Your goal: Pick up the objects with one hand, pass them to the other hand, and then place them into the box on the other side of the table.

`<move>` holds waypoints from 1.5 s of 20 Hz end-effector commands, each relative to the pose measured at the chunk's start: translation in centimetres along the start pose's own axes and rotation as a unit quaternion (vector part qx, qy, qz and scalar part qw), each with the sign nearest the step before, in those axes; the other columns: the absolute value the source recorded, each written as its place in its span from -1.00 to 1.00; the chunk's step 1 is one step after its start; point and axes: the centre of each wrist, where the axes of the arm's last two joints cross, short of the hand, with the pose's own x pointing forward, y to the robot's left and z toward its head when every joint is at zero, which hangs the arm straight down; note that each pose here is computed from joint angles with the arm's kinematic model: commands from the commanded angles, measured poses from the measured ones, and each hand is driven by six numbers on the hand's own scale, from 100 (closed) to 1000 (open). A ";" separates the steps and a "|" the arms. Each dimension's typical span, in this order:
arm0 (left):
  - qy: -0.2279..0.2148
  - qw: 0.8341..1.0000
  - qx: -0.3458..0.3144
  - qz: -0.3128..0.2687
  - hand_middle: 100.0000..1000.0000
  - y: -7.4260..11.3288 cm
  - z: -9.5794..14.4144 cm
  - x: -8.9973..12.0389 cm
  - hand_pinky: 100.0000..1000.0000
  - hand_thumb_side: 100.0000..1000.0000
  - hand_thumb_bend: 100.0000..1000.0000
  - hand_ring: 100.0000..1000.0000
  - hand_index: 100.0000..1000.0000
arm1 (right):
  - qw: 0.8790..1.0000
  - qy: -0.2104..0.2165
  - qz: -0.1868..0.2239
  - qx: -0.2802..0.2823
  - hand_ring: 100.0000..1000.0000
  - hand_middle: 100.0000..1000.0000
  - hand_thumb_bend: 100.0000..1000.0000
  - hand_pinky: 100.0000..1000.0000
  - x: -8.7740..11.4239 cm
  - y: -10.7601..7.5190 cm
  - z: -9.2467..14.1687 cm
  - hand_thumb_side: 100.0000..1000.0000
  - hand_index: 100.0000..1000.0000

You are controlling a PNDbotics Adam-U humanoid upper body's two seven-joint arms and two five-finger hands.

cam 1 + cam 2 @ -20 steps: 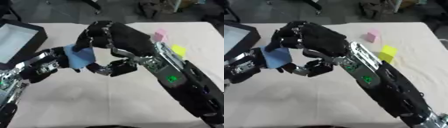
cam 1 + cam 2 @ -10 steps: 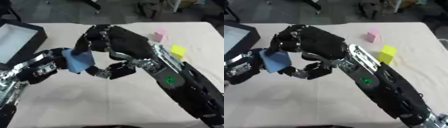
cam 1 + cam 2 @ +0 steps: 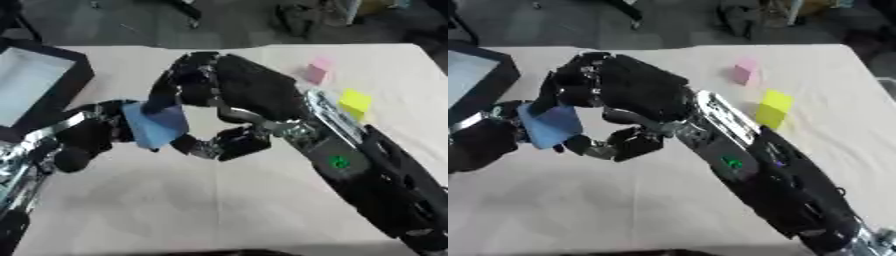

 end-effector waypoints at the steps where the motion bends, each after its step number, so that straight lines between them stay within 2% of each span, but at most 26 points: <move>1: -0.011 1.000 -0.006 -0.015 0.43 0.4 -0.4 1.3 0.39 0.07 0.56 0.44 0.71 | 1.000 -0.001 0.012 0.004 0.20 0.04 -0.86 0.38 -0.2 -0.4 0.0 -1.00 0.50; 5: -0.011 1.000 -0.008 -0.016 0.42 0.4 -1.2 1.7 0.38 0.07 0.52 0.44 0.71 | 1.000 -0.008 0.013 0.005 0.20 0.04 -0.86 0.38 0.0 -0.4 -0.3 -1.00 0.50; 15: 0.027 0.999 0.013 -0.029 0.44 0.5 -2.2 1.4 0.38 0.05 0.47 0.44 0.70 | 1.000 -0.023 0.015 0.002 0.20 0.05 -0.85 0.38 0.5 -0.7 -0.9 -1.00 0.50; 30: 0.023 0.999 -0.019 -0.032 0.37 0.1 -3.3 1.7 0.33 0.00 0.43 0.38 0.69 | 0.999 -0.014 0.029 0.005 0.20 0.05 -0.83 0.39 0.4 -0.6 -0.7 -1.00 0.51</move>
